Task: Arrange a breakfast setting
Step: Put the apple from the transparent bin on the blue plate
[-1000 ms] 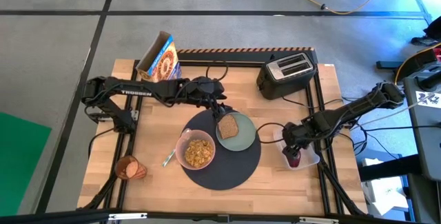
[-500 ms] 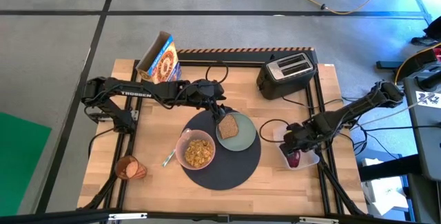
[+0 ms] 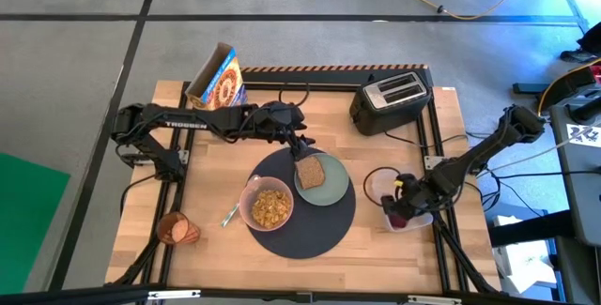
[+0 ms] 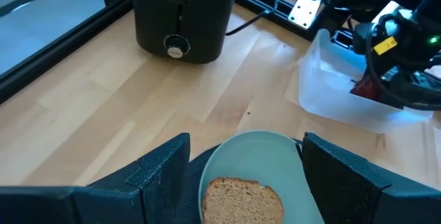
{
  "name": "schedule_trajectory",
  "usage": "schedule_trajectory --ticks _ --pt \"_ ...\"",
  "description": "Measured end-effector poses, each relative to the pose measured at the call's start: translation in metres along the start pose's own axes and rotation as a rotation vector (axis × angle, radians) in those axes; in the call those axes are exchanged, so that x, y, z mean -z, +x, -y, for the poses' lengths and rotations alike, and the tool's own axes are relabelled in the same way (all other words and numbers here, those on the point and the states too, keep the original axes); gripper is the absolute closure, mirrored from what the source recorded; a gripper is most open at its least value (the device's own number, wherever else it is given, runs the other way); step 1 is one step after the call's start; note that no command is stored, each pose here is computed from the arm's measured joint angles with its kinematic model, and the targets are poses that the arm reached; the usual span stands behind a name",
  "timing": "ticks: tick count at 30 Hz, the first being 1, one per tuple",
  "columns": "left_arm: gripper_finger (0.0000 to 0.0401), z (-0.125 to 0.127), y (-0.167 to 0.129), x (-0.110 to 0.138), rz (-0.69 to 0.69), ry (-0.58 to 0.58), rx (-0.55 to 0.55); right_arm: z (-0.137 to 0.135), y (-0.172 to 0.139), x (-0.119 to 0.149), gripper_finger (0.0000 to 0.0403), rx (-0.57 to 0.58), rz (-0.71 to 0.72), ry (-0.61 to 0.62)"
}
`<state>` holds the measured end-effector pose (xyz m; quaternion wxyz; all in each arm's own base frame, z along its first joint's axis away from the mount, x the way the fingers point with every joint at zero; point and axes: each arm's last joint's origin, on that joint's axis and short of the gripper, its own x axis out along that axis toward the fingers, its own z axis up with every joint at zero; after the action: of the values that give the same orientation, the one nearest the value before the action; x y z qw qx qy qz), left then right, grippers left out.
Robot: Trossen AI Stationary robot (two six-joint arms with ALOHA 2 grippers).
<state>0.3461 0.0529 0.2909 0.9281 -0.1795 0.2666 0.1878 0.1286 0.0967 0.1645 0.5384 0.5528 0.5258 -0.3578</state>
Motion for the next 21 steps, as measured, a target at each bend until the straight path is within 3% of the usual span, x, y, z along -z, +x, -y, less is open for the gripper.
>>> schedule_trajectory --ticks 12,21 --pt "0.0136 -0.003 0.000 -0.001 0.001 -0.014 -0.004 0.005 0.014 -0.005 0.0026 -0.056 0.009 -0.016" --pt "0.0136 -0.003 0.000 -0.001 0.001 -0.015 -0.004 -0.004 0.002 -0.003 0.0106 -0.096 0.117 -0.108"
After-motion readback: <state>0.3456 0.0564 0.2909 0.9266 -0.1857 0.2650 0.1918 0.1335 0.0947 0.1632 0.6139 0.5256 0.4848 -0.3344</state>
